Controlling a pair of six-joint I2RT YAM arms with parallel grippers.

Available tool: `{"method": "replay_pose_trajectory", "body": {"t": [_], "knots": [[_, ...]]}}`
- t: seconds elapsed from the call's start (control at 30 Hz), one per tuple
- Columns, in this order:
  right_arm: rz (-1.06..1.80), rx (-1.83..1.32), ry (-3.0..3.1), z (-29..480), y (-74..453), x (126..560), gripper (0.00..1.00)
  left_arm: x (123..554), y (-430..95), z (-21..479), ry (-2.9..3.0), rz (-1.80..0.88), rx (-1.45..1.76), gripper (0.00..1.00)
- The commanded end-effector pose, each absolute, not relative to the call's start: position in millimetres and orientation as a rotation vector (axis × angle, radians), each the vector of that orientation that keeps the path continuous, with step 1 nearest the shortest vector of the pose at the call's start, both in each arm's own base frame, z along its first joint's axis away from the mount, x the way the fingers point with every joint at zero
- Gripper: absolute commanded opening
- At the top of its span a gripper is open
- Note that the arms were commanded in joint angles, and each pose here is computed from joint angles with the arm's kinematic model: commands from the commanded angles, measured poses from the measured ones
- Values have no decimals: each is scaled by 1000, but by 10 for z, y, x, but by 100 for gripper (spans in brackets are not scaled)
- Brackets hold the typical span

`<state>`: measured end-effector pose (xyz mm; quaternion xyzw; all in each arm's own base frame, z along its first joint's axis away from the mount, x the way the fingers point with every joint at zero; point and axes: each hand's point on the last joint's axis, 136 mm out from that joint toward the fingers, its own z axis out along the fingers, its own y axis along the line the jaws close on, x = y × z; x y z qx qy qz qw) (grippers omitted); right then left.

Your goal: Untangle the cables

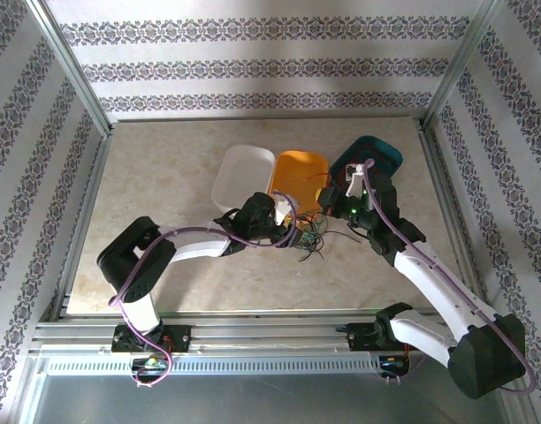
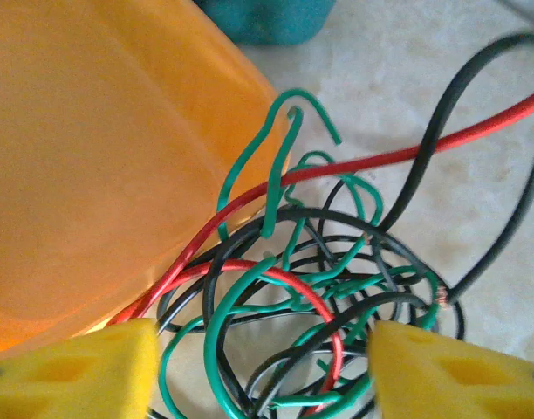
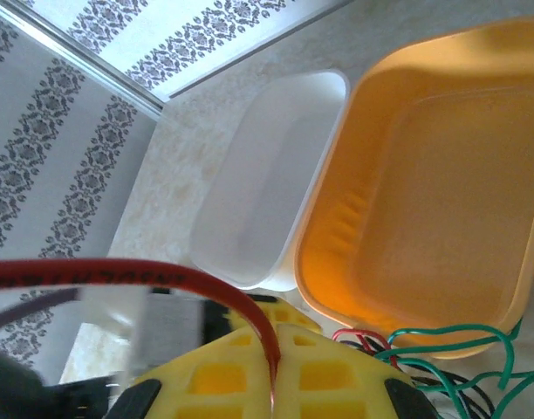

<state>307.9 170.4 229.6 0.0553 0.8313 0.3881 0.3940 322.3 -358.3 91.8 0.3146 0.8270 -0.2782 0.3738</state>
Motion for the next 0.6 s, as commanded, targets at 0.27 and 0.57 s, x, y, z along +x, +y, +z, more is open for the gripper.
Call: {"method": "replay_pose_trajectory", "body": {"t": [0.27,0.57], "knots": [[876,221,1885,3075,1332,3110,0,3367,-3582,763,2140,-683,725,6],[645,272,1699,3755,886,3052,0,3358,-3477,560,2202,-632,689,0]]}}
